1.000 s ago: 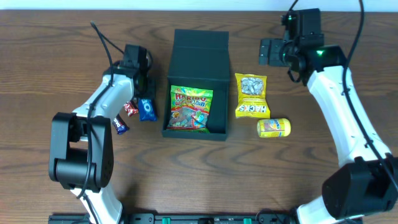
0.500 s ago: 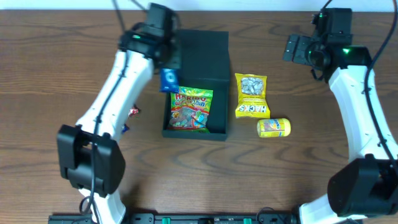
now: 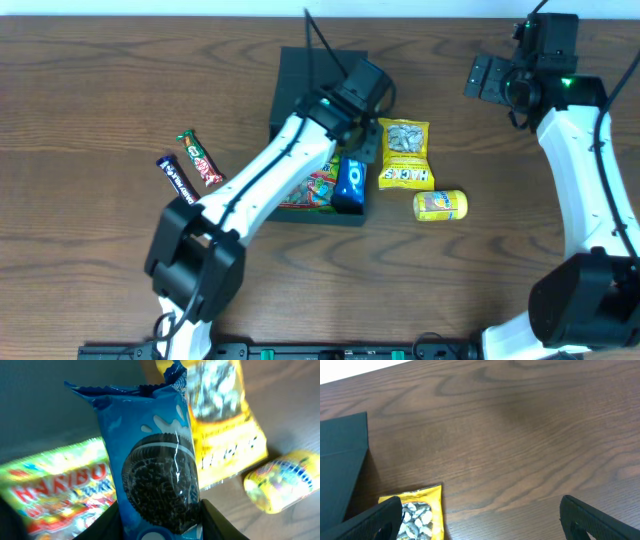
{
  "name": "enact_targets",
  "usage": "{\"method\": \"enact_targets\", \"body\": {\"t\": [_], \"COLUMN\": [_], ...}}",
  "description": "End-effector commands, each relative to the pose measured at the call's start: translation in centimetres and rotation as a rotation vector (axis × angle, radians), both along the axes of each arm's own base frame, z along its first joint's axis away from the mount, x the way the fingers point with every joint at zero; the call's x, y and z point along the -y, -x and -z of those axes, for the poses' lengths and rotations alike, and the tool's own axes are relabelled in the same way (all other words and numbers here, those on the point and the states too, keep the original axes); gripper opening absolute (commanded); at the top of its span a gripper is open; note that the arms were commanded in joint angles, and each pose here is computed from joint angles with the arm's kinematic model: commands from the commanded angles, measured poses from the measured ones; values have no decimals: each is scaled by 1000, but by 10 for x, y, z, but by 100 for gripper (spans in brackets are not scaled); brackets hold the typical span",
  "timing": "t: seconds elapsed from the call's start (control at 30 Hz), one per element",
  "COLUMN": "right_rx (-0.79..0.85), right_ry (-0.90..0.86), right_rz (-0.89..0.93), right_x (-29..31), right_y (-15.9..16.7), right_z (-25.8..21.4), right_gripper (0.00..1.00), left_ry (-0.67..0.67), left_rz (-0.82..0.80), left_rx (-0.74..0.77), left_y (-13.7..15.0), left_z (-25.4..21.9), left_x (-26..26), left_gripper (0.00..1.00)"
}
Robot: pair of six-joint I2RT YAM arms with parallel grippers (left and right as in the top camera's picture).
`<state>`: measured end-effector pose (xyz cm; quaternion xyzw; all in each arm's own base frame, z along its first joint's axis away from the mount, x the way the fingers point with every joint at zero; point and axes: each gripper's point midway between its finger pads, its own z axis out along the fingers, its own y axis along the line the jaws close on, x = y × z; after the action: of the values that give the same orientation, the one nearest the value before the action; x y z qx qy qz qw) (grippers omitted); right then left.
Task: Pack container
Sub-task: 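Carry the Oreo pack over and lower it into the box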
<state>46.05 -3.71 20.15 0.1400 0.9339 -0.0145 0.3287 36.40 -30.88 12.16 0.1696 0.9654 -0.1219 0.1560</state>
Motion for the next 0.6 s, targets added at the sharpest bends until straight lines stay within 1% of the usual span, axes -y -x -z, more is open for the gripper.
{"method": "enact_targets", "body": {"t": [0.0, 0.2, 0.3, 0.33, 0.37, 0.4, 0.43, 0.57], "right_rx": [6, 6, 6, 6, 6, 6, 6, 5], "right_ry": [2, 1, 1, 2, 2, 2, 2, 1], "right_rz": [27, 27, 27, 27, 27, 27, 27, 27], "right_x": [7, 7, 7, 7, 7, 7, 7, 7], "right_y": [0, 0, -1, -1, -1, -1, 0, 0], "right_z": [-3, -3, -3, -3, -3, -3, -3, -3], "right_gripper": [99, 99, 99, 99, 99, 99, 99, 99], "left_ry": [13, -5, -8, -7, -7, -7, -9, 0], "left_rz": [-69, -148, -155, -155, -155, -155, -156, -170], "left_rx": [-57, -121, -128, -127, -127, -126, -122, -81], "left_y": [6, 17, 18, 18, 18, 18, 17, 7], "left_z": [4, 9, 10, 10, 10, 10, 10, 6], "left_x": [-2, -9, -10, -10, -9, -9, -10, -11], "left_gripper": [6, 6, 6, 7, 37, 60, 70, 72]}}
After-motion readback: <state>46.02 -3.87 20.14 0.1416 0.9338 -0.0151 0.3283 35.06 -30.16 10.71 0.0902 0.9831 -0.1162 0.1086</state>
